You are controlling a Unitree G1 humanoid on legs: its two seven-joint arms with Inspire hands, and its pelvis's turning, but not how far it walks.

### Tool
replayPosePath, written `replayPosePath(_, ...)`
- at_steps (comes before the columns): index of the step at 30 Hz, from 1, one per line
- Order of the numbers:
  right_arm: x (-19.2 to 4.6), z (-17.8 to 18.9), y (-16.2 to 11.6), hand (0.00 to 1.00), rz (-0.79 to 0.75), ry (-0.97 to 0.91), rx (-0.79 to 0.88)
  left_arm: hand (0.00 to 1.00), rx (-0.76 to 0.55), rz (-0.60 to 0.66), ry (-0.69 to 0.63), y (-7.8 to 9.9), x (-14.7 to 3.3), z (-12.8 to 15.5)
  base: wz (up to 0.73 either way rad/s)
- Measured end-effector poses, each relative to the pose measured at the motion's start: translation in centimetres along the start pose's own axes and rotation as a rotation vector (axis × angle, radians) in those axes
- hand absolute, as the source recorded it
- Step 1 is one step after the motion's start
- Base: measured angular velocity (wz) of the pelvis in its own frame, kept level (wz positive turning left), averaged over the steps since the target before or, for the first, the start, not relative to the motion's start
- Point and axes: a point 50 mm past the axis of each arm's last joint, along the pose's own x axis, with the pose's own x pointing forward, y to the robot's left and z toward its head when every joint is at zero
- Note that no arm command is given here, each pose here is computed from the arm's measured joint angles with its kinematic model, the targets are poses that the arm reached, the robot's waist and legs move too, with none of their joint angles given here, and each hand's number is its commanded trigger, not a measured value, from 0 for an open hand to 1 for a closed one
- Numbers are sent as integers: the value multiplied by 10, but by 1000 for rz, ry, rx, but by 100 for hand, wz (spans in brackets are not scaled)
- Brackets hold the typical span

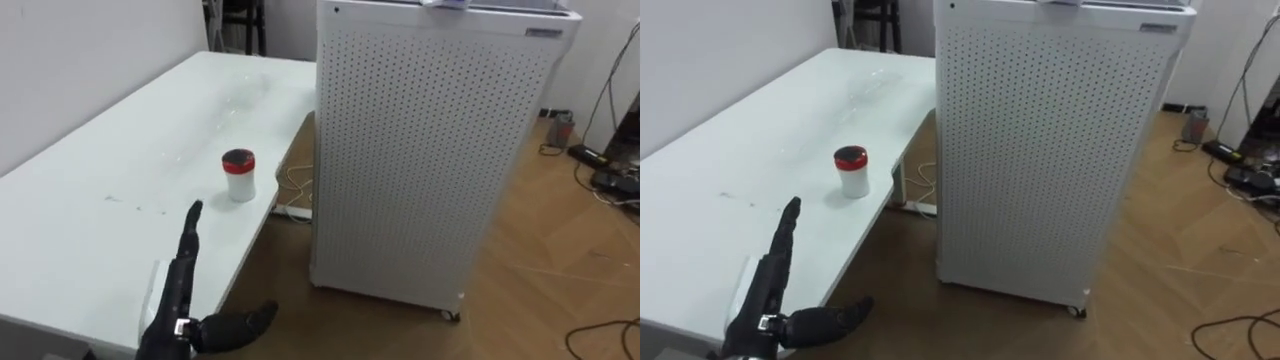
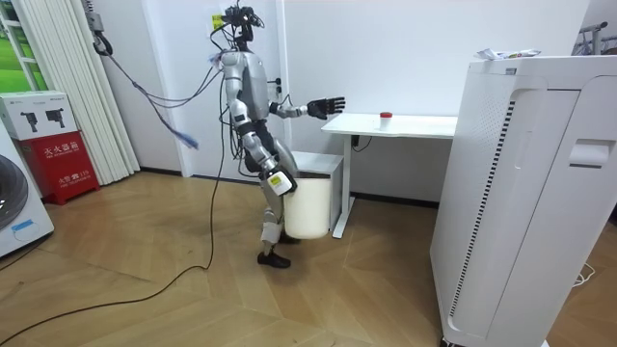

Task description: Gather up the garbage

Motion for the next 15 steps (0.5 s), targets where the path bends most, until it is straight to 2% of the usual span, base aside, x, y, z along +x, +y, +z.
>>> replayPosePath(4,0,-4,5,100,15,16,-22,0,-10,3,29,3,-3,-6,-43)
replayPosePath(9,-2,-8,3,100,15,26,-34,0,-14,-53,34,-2,-6,-7,5)
replayPosePath(15,-1,0,5,100,18,-12,-42,0,-35,-67,-58,-1,3,13,2)
